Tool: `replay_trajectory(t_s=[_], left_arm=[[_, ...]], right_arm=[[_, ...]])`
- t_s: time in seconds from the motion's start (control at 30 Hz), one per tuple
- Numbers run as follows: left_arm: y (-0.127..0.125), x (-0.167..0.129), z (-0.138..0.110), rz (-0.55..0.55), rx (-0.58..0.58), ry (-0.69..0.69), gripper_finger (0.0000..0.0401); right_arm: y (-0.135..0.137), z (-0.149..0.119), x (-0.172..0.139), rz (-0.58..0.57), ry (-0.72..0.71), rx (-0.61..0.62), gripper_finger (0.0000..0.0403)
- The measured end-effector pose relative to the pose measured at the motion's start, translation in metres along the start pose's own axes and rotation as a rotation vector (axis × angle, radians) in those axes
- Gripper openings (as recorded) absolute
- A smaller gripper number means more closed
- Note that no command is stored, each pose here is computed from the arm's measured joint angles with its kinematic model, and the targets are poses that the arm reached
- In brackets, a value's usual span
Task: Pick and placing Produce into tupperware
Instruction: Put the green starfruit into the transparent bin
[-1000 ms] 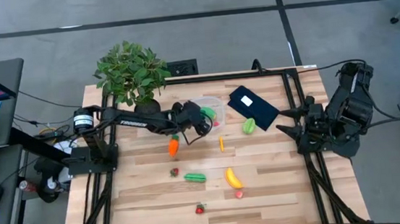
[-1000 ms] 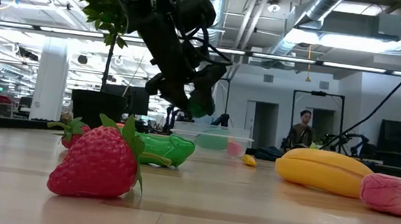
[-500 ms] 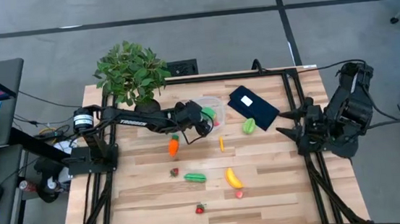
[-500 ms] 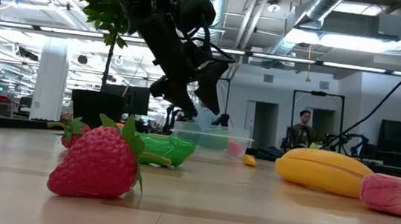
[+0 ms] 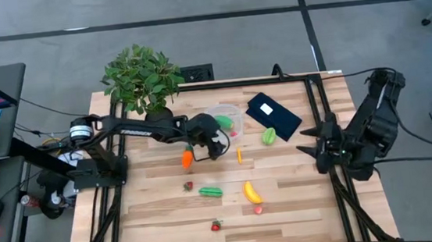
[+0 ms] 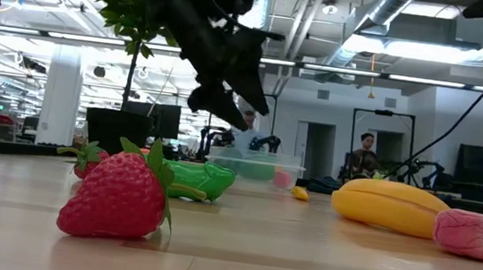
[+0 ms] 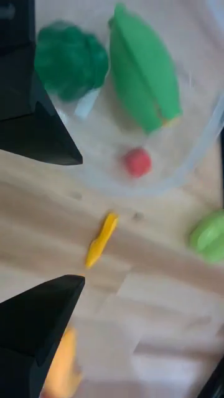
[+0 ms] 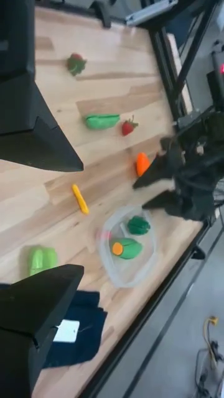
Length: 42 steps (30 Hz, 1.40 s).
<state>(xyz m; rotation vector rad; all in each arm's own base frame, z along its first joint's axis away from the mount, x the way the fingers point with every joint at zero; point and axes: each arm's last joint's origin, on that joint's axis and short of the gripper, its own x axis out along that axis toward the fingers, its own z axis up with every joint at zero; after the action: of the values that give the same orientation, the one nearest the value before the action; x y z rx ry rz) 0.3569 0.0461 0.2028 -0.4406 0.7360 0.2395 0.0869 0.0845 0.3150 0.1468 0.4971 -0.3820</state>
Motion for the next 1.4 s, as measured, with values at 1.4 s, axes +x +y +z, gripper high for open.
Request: replay_trajectory(t_s=[1.4], left_arm=[[-0.053, -0.107, -0.099, 0.302, 0.298, 0.679, 0.0295]], right_arm=[[0.012, 0.020, 0.102, -0.305, 0.457, 0.450, 0.0250]])
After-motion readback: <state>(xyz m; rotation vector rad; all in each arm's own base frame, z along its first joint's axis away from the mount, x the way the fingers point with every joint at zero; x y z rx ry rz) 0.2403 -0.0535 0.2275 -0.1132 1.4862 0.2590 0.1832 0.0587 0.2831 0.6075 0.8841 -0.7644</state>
